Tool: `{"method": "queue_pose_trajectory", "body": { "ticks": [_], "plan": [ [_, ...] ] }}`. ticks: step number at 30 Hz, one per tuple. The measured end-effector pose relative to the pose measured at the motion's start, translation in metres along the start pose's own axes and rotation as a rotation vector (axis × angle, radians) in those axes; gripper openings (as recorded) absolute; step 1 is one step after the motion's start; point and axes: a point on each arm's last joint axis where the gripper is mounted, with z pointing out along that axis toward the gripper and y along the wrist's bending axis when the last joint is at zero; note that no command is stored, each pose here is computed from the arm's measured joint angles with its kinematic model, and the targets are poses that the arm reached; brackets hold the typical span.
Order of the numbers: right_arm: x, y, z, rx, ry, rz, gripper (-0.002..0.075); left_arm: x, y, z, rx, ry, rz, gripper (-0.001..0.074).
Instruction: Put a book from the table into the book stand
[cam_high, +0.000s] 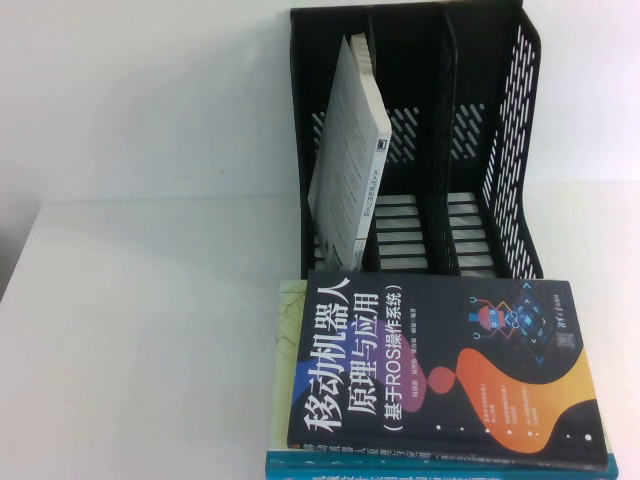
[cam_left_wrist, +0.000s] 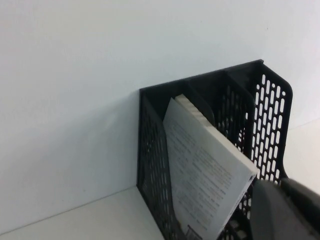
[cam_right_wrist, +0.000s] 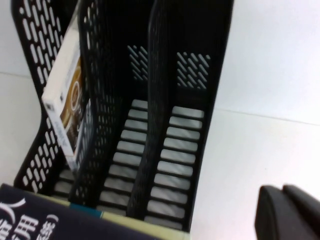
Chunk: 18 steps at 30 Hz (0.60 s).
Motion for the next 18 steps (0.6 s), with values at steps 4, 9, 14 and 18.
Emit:
{"method": "queue_pose_trajectory", "body": {
  "ticks": [4, 9, 14, 18],
  "plan": [
    [0.032, -0.001, -0.037, 0.011, -0.072, 0.015, -0.0002, 0.036, -0.001, -0.037, -0.022, -0.059, -0.026, 0.0001],
    [0.088, -0.002, -0.064, 0.010, -0.196, 0.059, -0.0002, 0.094, 0.000, -0.064, -0.034, -0.076, -0.068, 0.0001],
    [0.157, -0.004, -0.071, 0.005, -0.263, 0.082, -0.0002, 0.153, 0.003, -0.087, -0.047, -0.088, -0.120, 0.0001],
    [0.190, -0.006, -0.062, 0.010, -0.271, 0.077, -0.0002, 0.186, 0.007, -0.092, -0.065, -0.130, -0.130, 0.0000]
  ]
}}
